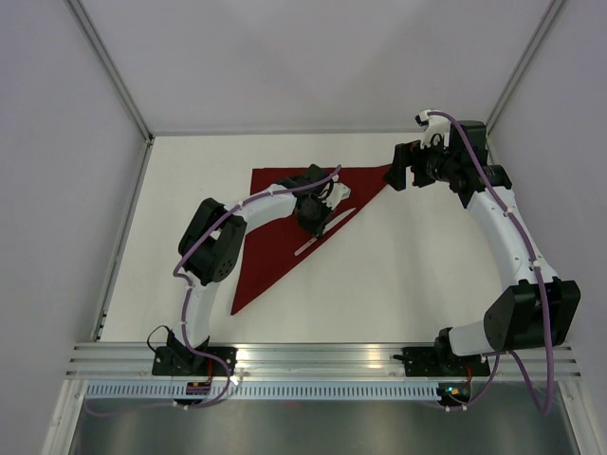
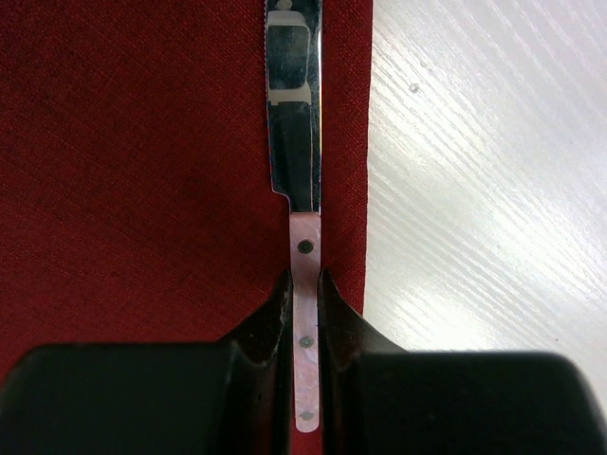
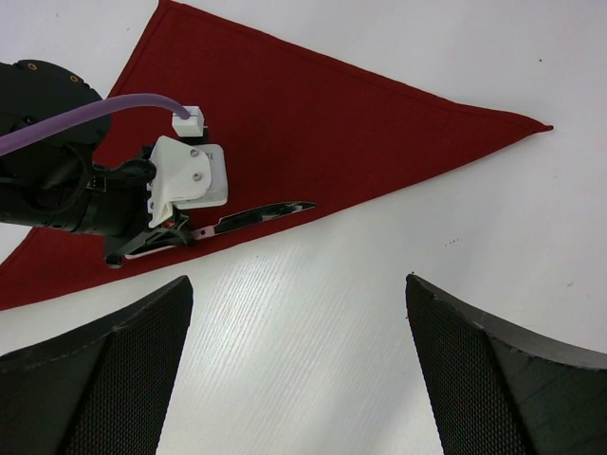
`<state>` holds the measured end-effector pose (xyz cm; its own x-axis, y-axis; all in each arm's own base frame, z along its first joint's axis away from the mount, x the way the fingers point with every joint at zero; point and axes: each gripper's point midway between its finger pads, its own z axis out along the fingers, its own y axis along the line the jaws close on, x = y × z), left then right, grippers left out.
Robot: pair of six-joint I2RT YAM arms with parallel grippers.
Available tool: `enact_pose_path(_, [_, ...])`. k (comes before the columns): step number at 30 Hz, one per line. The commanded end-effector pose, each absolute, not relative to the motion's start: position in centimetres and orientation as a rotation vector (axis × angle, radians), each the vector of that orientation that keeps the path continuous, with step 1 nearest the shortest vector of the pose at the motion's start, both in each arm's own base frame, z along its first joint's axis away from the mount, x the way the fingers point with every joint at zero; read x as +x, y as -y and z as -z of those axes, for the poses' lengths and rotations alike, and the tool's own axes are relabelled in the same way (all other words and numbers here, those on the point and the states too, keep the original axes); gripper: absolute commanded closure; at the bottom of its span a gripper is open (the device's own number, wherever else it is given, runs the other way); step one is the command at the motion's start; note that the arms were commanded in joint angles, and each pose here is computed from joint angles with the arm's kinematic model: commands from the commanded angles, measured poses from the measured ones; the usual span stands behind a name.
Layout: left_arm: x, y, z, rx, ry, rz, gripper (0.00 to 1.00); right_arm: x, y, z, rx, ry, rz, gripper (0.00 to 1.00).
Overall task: Fold the napkin, place the utensils inside, and roll it up
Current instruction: Place the utensil onto the napkin
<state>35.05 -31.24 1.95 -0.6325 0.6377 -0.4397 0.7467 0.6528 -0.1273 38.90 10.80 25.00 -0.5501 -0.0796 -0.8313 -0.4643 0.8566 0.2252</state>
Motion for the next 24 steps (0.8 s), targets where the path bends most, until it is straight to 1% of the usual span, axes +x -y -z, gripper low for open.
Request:
enact_pose_path(1, [35.1, 32.1, -3.2, 1.05, -2.485, 0.489, 0.98, 39.0, -11.0, -24.9, -0.402, -2.111, -0.536, 0.02])
enact_pose_path(5, [34.8, 32.1, -2.9, 1.053, -2.49, 0.502, 0.96, 39.1, -11.0, -24.8, -0.403, -2.115, -0.536, 0.02])
enact_pose_path(9, [35.1, 31.9, -3.2, 1.044, -2.481, 0.488, 0.77, 39.0, -11.1, -24.6, -0.402, -2.122, -0.542, 0.02])
enact_pose_path(12, [35.5, 32.0, -4.2, 1.035, -2.455, 0.485, 0.66, 39.0, -11.2, -24.6, -0.406, -2.12, -0.546, 0.02])
enact_pose_path(15, [36.0, 32.2, -5.4, 1.03, -2.423, 0.497, 0.59, 39.0, -11.2, -24.7, -0.405, -2.118, -0.548, 0.02])
enact_pose_path(21, [37.0, 32.6, -8.6, 1.014, -2.345, 0.503, 0.5, 38.9, -11.4, -25.0, -0.409, -2.112, -0.555, 0.02])
enact_pose_path(24, [37.7, 32.7, -11.6, 0.98, -2.286, 0.521, 0.49, 38.8, -11.7, -25.2, -0.418, -2.101, -0.563, 0.02])
